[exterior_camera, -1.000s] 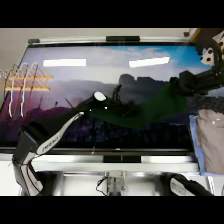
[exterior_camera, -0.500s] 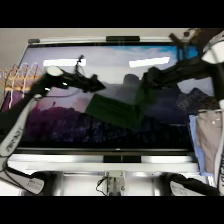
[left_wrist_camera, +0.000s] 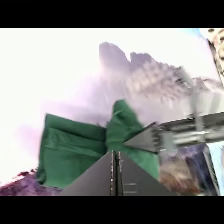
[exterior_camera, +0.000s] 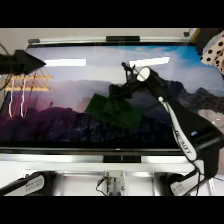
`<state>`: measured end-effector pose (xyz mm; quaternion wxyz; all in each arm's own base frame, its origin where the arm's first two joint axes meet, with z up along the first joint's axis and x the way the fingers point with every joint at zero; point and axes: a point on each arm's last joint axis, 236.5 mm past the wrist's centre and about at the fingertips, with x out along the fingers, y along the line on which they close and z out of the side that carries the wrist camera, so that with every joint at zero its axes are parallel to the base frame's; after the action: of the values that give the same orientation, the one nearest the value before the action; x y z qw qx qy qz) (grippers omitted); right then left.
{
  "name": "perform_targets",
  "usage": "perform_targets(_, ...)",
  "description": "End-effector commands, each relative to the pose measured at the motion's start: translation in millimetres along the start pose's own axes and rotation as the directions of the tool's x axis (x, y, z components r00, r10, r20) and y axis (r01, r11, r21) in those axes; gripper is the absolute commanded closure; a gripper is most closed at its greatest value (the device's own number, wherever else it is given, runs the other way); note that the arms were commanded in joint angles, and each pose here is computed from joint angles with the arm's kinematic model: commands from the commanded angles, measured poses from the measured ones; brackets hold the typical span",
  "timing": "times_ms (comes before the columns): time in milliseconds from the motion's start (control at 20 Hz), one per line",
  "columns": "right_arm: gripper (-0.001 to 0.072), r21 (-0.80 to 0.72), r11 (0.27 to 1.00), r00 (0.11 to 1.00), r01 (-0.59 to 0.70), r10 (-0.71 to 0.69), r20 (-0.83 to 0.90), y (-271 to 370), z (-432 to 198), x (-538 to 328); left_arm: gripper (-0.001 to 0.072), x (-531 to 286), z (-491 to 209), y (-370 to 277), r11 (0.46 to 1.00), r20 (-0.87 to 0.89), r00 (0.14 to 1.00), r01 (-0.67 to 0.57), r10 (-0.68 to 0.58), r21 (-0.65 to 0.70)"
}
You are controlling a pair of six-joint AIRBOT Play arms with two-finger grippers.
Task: Fold the shirts.
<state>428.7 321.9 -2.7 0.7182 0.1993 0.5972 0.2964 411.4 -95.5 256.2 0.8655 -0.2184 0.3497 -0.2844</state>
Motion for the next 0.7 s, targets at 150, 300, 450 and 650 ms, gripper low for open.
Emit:
perform_targets(150, 0.0032, 0.103, 0.984, 0.988, -0.147, 0.142, 0.056, 23, 13, 36, 0.0676, -21, -2, -11, 0.999, 0.022, 1.0, -0.023, 0.022, 0.047)
perform_targets(300, 0.0032, 0.068, 0.978, 0.98, -0.197, 0.194, 0.054, 32, 16, 12, 0.0676, -9, -19, 5, 0.999, -0.023, 0.999, -0.036, 0.037, 0.004)
perform_targets(450, 0.0032, -0.003, 0.999, 0.999, -0.047, 0.047, -0.002, -11, 7, -44, 0.0676, 5, -48, 30, 0.996, -0.094, 0.994, -0.066, 0.06, -0.056)
perform_targets(650, 0.0098, 0.038, 0.906, 0.878, 0.422, -0.398, -0.266, -148, -63, -140, 0.0676, 16, -71, 43, 0.994, -0.146, 0.988, -0.067, 0.054, -0.085)
